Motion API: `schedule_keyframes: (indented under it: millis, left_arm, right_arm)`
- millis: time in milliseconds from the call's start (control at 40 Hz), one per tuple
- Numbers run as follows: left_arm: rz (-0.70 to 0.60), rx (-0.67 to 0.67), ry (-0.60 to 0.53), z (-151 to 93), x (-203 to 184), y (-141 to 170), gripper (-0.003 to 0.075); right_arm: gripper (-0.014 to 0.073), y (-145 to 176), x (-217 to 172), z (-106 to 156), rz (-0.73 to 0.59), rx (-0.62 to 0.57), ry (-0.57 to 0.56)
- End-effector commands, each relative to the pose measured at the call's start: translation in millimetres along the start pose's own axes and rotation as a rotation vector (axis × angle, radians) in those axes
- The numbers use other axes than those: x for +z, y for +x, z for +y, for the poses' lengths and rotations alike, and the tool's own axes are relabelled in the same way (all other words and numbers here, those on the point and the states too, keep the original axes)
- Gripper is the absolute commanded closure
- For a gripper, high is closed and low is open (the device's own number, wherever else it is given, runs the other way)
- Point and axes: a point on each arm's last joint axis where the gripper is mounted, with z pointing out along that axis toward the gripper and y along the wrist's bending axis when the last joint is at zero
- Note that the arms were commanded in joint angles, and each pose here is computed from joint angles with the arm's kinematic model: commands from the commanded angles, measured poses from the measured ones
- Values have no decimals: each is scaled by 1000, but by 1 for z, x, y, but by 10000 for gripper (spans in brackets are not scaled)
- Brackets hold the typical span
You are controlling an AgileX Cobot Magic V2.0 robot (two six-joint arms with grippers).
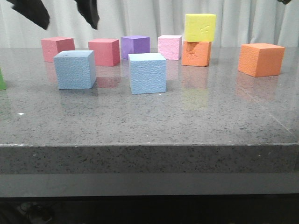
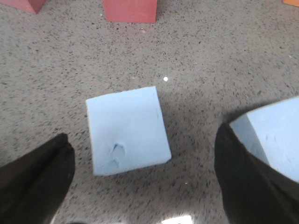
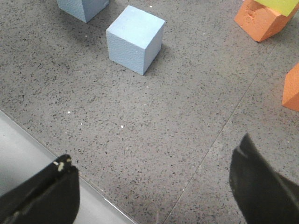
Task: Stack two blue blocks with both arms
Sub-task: 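Lower the left gripper onto the other light-blue cube and grasp it, then lift the held cube and lower it onto the placed blue cube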
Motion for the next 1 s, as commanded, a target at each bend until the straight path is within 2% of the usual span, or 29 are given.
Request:
schedule_keyframes:
  millis: [0, 150, 625, 675, 850, 975]
  left_arm:
    - [-88, -38, 20, -4, -11, -19, 128]
    - [-43, -86, -21, 2, 10, -18, 128]
    - [6, -64, -36, -4, 54, -9, 135]
    - [7, -83, -37, -4, 55, -9, 151]
    - [1, -88, -33, -5, 55, -9, 292]
    - [-4, -88, -35, -5, 49, -11, 320]
  right_arm:
    - [-59, -13, -9, -1, -111, -4, 10]
    - [-59, -13, -9, -1, -111, -4, 10]
    - [-59, -13, -9, -1, -111, -4, 10]
    - [-59, -13, -9, -1, -111, -4, 10]
    - [-59, -13, -9, -1, -111, -4, 10]
    - [-59, -13, -9, -1, -111, -4, 10]
